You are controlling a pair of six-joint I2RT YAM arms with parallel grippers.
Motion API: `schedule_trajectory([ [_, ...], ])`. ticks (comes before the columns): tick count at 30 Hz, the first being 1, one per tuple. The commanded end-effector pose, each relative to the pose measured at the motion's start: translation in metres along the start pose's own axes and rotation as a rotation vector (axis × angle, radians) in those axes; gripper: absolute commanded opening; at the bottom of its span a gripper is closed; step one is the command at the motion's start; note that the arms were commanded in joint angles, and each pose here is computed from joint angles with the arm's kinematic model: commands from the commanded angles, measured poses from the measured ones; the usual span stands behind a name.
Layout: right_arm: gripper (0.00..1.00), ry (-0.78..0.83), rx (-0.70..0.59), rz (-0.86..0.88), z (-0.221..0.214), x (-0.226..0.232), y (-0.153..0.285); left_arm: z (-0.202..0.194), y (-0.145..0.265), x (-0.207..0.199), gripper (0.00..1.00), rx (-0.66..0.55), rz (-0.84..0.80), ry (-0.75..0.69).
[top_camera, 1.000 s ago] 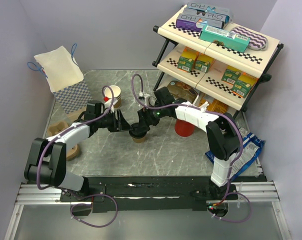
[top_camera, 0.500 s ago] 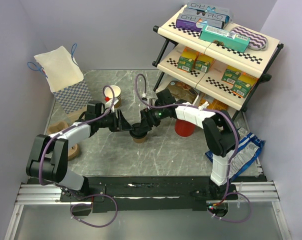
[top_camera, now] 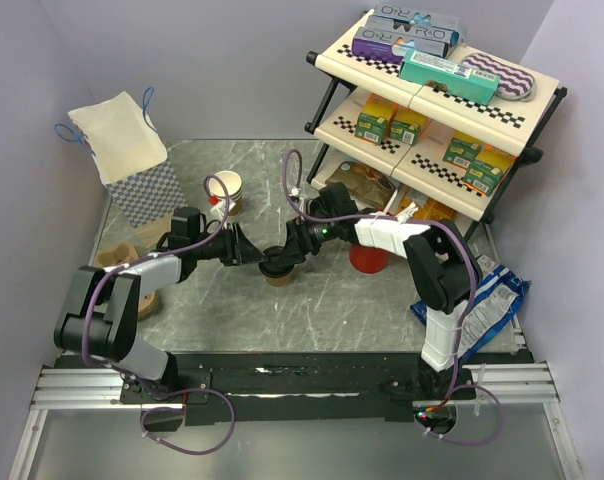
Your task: Pack the takeout coffee
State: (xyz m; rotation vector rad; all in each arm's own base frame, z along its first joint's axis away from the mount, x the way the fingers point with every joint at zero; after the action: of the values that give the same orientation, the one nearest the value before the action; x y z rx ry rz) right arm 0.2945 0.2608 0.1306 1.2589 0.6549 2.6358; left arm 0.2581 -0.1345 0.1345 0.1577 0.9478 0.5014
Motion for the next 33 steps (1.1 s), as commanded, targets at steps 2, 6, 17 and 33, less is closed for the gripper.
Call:
schedule_trajectory([
  [2,0.79,0.002,0.033,-0.133,-0.027,-0.021,-0.012,-0.048,-0.01,0.041,0.47,0.145,0.193,0.149],
  [6,0.78,0.042,0.023,-0.262,-0.023,-0.028,-0.008,-0.05,-0.013,0.047,0.46,0.137,0.199,0.172],
  [17,0.82,0.13,-0.027,-0.135,0.001,0.008,0.012,-0.023,-0.014,0.026,0.6,0.096,0.001,0.055],
  [33,1.0,0.355,-0.109,-0.183,0.052,0.042,0.054,0.054,0.014,-0.031,0.99,-0.04,0.074,-0.267],
])
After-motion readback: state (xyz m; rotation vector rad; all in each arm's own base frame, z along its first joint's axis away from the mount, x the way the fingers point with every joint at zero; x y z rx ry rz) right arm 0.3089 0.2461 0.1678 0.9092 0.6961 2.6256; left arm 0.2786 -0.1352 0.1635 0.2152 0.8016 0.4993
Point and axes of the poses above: each gripper's point midway between its finger pads, its own y axis back along the fingers, its own x axis along the line the jaws close on, z = x × y, the point moved 9 cm from there along y, back along the fingers, and after that the axes turned 3 degrees about -y, right-handed, at the moved point
